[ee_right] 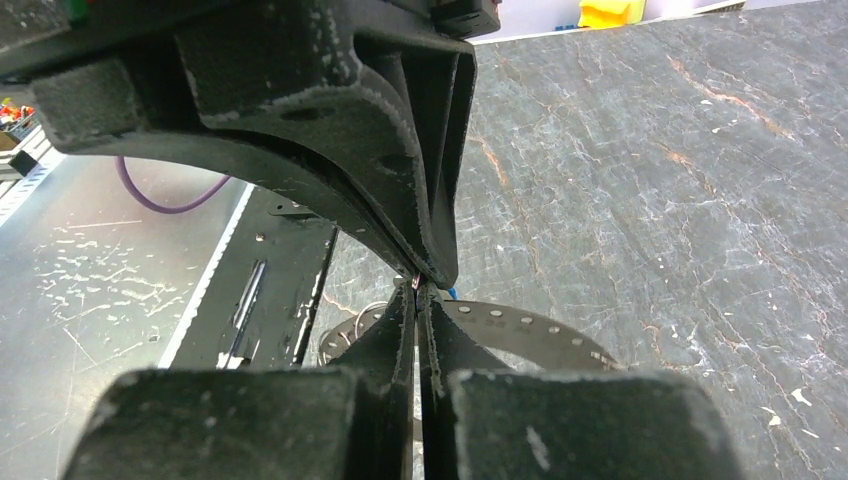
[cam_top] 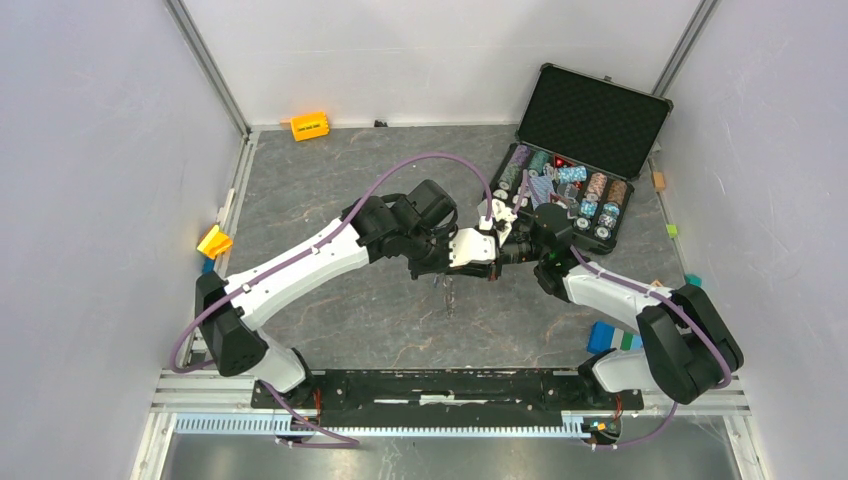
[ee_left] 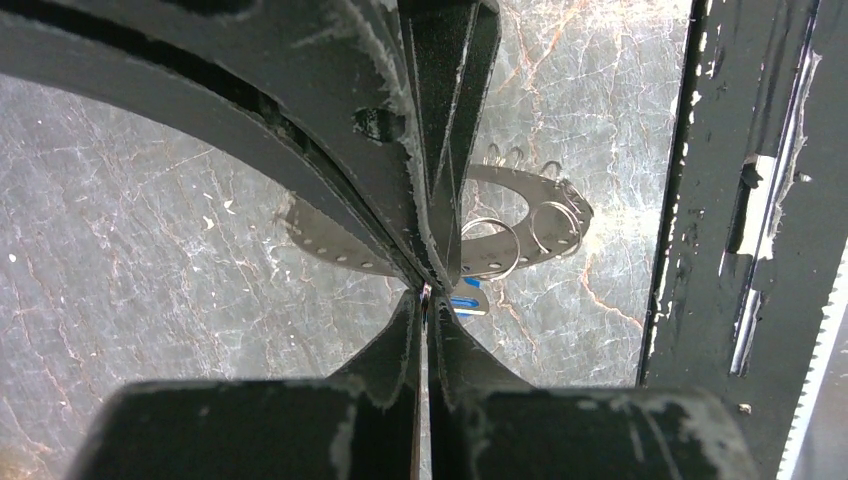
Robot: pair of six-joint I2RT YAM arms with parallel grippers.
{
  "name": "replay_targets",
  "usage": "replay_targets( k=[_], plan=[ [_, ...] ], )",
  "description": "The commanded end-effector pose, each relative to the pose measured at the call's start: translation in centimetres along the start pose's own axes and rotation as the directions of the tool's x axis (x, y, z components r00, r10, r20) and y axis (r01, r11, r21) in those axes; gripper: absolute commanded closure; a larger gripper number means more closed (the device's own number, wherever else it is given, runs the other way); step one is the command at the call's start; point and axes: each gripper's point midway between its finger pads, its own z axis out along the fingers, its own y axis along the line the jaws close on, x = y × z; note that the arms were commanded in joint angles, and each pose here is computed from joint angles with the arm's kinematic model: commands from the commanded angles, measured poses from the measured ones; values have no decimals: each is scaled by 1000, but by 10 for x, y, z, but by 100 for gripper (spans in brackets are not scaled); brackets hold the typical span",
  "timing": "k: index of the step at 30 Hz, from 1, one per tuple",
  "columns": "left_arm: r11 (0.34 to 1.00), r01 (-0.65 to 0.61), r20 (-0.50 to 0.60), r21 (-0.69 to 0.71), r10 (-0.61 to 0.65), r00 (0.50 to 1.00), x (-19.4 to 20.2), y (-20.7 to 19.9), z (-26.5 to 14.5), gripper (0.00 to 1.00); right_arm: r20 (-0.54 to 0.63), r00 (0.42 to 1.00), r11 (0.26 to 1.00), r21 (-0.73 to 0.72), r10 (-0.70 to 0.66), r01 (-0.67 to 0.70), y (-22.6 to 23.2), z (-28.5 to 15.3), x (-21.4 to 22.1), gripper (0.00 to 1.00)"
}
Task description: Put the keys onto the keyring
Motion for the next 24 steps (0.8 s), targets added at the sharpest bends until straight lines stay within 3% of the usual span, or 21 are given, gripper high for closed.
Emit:
replay_targets(
  k=[1,4,8,13,19,24],
  plan=[
    [1000,7,80,15,-8,997,-19,-4,-6,98,28,997,998,13,-67,67,-3,1,-20,100],
    [1000,-5,101,6,4,995,-19,-3,-10,90,34,996,997,16,-79,78,-2,-2,-22,100],
    [1000,-10,145,5,9,989,-17,-2,-19,68,44,994,995,22,-103,102,0,-6,-29,100],
    [1000,-6,196,-24,10,980,-11,6,-33,48,51,991,992,15,-122,121,4,-8,-35,100],
    [999,-22,292,-45,34,956,-6,18,-41,44,56,989,990,-14,-139,140,9,-9,-40,100],
    [991,-135,405,8,121,907,-17,3,-35,46,73,987,988,-45,-144,148,16,-9,-46,100]
  ],
)
